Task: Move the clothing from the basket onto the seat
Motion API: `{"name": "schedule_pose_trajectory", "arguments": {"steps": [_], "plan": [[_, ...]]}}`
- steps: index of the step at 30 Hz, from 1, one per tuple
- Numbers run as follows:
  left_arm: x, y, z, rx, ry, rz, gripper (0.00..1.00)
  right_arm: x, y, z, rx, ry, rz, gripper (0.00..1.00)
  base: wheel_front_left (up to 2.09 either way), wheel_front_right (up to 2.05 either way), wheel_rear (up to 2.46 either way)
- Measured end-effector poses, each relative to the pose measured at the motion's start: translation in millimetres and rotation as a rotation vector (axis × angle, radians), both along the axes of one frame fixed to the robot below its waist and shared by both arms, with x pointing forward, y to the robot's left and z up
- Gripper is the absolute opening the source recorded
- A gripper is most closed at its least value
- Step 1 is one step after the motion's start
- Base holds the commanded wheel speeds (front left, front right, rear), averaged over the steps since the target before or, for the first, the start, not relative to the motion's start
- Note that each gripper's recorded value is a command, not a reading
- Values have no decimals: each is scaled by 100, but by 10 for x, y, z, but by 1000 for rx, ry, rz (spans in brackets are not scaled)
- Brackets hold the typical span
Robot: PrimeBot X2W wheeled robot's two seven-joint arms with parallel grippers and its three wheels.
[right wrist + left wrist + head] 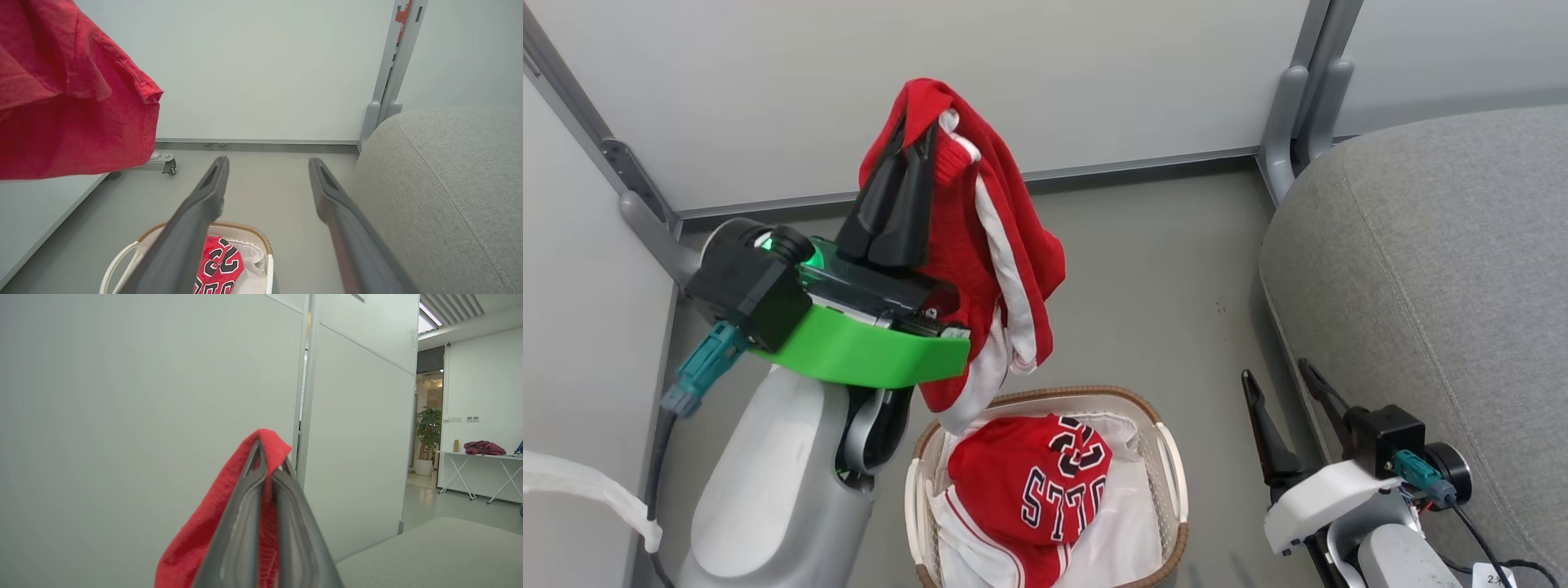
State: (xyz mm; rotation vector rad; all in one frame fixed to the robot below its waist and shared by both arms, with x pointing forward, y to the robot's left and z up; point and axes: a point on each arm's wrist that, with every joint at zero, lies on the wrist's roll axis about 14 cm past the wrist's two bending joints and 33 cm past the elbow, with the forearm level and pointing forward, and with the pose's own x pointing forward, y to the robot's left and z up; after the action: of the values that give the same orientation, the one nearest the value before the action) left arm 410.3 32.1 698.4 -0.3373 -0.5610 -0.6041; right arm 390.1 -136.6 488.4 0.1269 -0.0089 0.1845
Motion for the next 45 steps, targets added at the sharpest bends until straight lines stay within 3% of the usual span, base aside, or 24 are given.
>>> {"name": "schedule_pose_trajectory", "arguments": {"steps": [9,16,23,35,40,42,43,44,45], "plan": [[-5,-39,120,-22,-28,-15,0,5,101,126,51,-33,25,100,0,0,0],[16,-85,58,-19,-12,-28,0,110,807,765,150,-196,245,100,0,0,0],[31,-106,-13,-13,4,-33,0,69,1591,1300,122,-338,520,100,0,0,0],[-100,-204,-20,-20,13,-79,0,163,1861,1335,73,-339,606,100,0,0,0],[-169,-254,-1,-23,9,-99,0,188,1914,1140,83,-262,619,100,0,0,0],[-182,-259,1,-24,9,-101,0,196,1940,1080,81,-240,626,48,0,0,0],[-184,-258,-1,-25,10,-102,0,208,1948,1086,85,-238,628,32,0,0,0],[-183,-254,-3,-28,13,-103,0,222,1949,1090,91,-235,627,25,0,0,0],[-180,-251,-8,-32,17,-104,0,230,1948,1087,99,-230,625,0,0,0,0]]}}
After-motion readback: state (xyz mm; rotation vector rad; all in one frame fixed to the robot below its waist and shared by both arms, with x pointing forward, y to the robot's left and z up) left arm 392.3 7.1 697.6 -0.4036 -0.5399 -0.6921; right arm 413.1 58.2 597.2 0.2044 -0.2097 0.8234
